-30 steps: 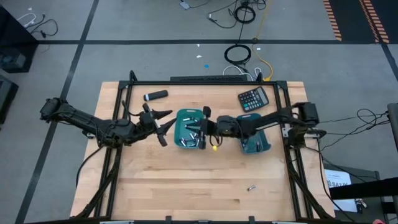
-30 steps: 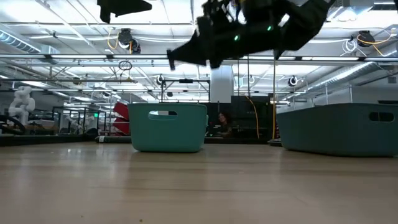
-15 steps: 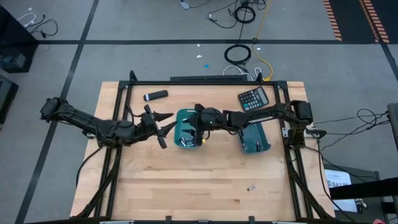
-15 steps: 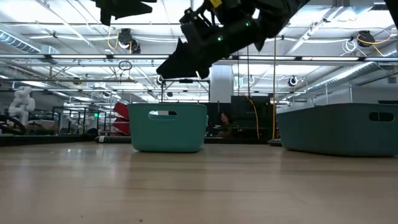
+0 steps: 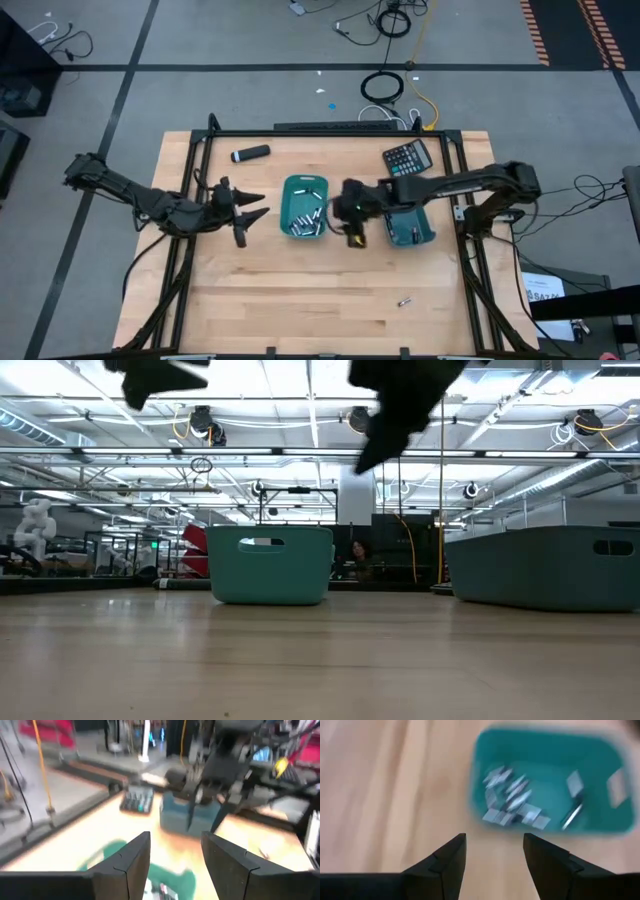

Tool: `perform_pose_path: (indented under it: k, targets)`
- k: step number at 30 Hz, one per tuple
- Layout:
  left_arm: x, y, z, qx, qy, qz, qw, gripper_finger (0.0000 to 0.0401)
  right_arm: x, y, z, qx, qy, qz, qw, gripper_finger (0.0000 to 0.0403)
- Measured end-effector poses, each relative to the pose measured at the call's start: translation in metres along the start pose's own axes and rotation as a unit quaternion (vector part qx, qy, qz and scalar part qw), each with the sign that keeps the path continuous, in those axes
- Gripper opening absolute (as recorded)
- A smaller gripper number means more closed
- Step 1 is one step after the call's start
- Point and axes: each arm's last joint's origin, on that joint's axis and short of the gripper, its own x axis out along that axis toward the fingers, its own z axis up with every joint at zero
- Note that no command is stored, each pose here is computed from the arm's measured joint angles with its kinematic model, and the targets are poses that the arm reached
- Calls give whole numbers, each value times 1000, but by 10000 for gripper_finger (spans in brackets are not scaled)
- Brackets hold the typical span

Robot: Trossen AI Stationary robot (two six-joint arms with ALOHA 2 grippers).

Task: Sort batteries
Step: Put the silver battery into the green bin

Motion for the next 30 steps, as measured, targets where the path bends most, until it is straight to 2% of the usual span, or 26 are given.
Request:
perform_pose_path:
  k: [6, 12, 16, 21, 28, 30]
  targets:
    - [-5, 5, -15, -25, 80, -15, 996, 187, -13, 28, -29, 16, 135, 50, 989, 188]
    - [-3, 3, -12, -25, 67, -27, 997, 187, 0, 53, -64, 1, 196, 62, 979, 188]
    - [-3, 1, -6, -22, 41, -35, 998, 187, 14, 62, -84, 15, 185, 67, 980, 187]
    - [-3, 0, -2, -19, 22, -37, 999, 187, 24, 73, -94, 102, 165, 60, 979, 187]
    - [-3, -1, 1, -29, 7, -34, 999, 187, 11, 116, -94, 109, 160, 77, 978, 187]
    - [-3, -1, 3, -37, -1, -36, 999, 187, 4, 127, -92, 107, 164, 66, 978, 187]
